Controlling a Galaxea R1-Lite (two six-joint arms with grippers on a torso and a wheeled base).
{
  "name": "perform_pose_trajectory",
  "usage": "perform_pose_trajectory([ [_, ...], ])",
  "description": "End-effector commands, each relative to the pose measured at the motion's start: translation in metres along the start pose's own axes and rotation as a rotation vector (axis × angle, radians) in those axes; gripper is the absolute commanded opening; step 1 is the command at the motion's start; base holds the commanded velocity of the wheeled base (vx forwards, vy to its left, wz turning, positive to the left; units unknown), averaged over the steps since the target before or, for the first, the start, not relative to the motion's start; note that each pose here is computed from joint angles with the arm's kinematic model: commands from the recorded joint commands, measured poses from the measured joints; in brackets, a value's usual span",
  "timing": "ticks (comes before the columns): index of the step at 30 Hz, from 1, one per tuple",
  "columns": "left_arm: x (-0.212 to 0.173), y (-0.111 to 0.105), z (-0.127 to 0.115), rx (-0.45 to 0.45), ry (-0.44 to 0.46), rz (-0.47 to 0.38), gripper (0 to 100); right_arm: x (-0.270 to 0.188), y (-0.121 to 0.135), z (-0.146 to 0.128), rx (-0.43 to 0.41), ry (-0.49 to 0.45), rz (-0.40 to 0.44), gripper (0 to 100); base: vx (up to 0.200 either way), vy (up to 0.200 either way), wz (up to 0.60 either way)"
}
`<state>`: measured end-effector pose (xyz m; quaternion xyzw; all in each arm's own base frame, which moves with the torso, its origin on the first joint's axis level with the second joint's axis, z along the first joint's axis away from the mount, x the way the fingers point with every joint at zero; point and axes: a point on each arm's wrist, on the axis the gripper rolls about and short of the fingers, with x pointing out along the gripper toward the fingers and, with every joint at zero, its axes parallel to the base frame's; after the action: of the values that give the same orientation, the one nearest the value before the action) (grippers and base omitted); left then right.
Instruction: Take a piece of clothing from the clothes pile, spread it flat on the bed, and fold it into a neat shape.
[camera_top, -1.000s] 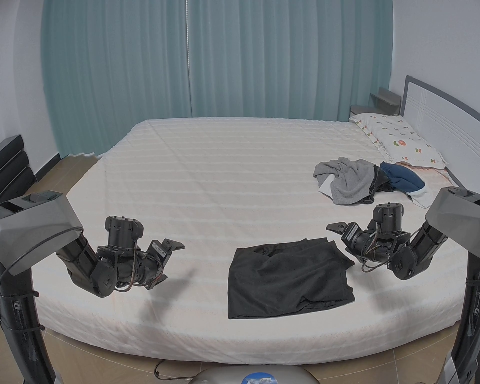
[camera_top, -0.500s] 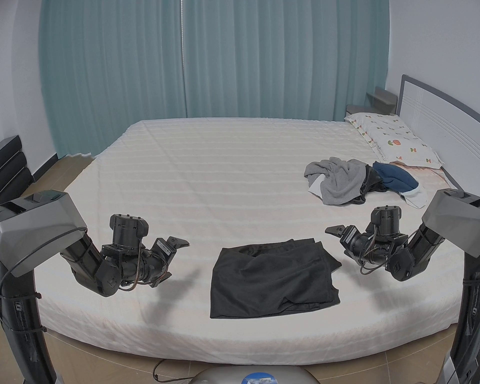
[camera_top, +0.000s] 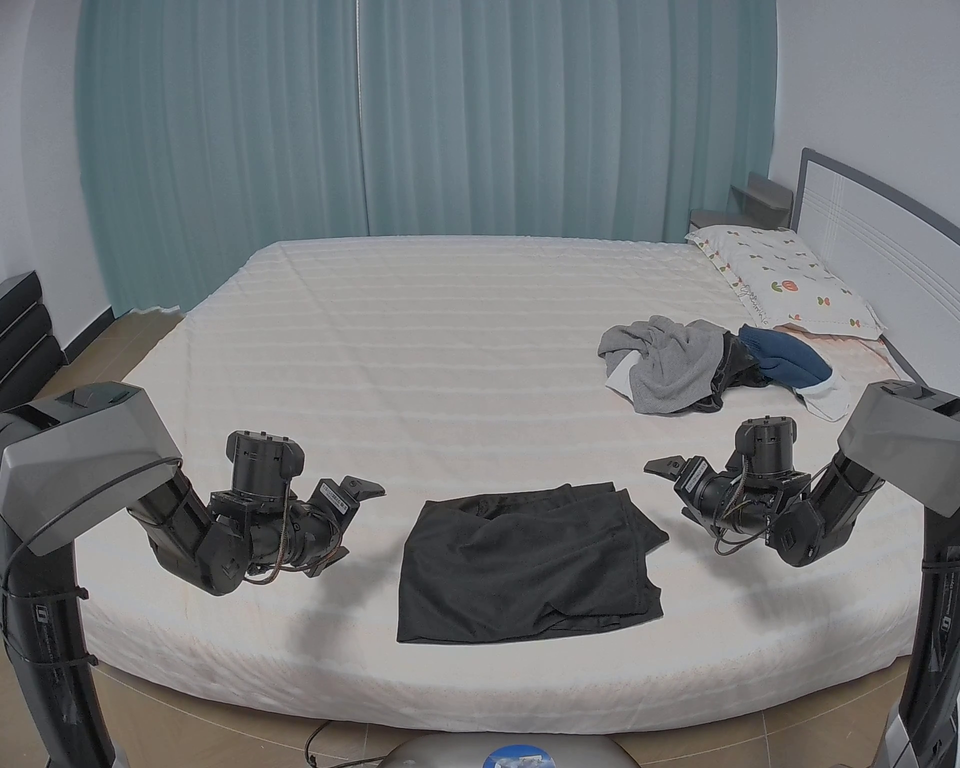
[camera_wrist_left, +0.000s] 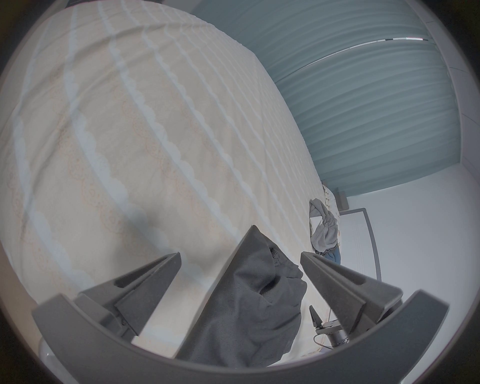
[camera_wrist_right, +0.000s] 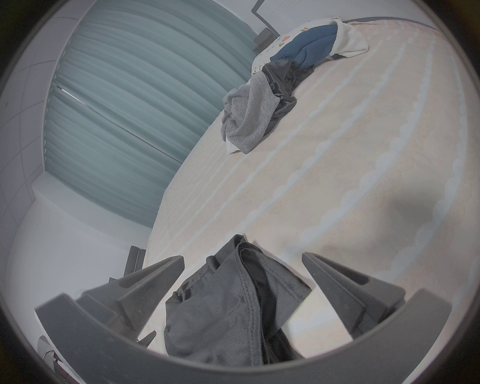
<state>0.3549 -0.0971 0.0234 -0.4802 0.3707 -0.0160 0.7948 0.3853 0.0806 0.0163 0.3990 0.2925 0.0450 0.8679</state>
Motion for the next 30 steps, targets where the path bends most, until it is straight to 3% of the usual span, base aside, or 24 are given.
perform_pose_trajectory([
  [1, 0.001, -0.001, 0.0, -0.003, 0.0, -0.003, 100, 0.002, 0.0, -0.004, -0.003, 0.01, -0.001, 100, 0.0, 0.0, 0.0],
  [6, 0.002, 0.0, -0.001, 0.001, 0.005, 0.0, 100, 0.002, 0.002, -0.007, -0.008, 0.019, 0.004, 100, 0.0, 0.0, 0.0],
  [12, 0.004, 0.0, -0.003, 0.007, 0.01, 0.002, 100, 0.002, 0.002, -0.009, -0.009, 0.023, 0.003, 100, 0.2, 0.0, 0.0],
  [18, 0.014, -0.01, -0.016, 0.039, 0.038, -0.022, 100, 0.013, 0.008, -0.017, -0.021, 0.039, 0.018, 100, 0.0, 0.0, 0.0],
  [21, 0.021, -0.011, -0.023, 0.07, 0.04, -0.016, 100, 0.016, 0.007, -0.022, -0.024, 0.051, 0.017, 100, 0.0, 0.0, 0.0],
  [25, 0.043, -0.002, -0.053, 0.245, -0.034, 0.087, 100, 0.02, 0.006, -0.03, -0.029, 0.074, 0.011, 100, 0.0, 0.0, 0.0],
  [27, 0.049, -0.003, -0.062, 0.258, -0.094, 0.097, 100, 0.021, 0.006, -0.034, -0.033, 0.083, 0.012, 100, 0.0, 0.0, 0.0],
  [30, 0.054, -0.002, -0.069, 0.276, -0.102, 0.085, 100, 0.021, 0.006, -0.035, -0.034, 0.085, 0.011, 100, 0.0, 0.0, 0.0],
])
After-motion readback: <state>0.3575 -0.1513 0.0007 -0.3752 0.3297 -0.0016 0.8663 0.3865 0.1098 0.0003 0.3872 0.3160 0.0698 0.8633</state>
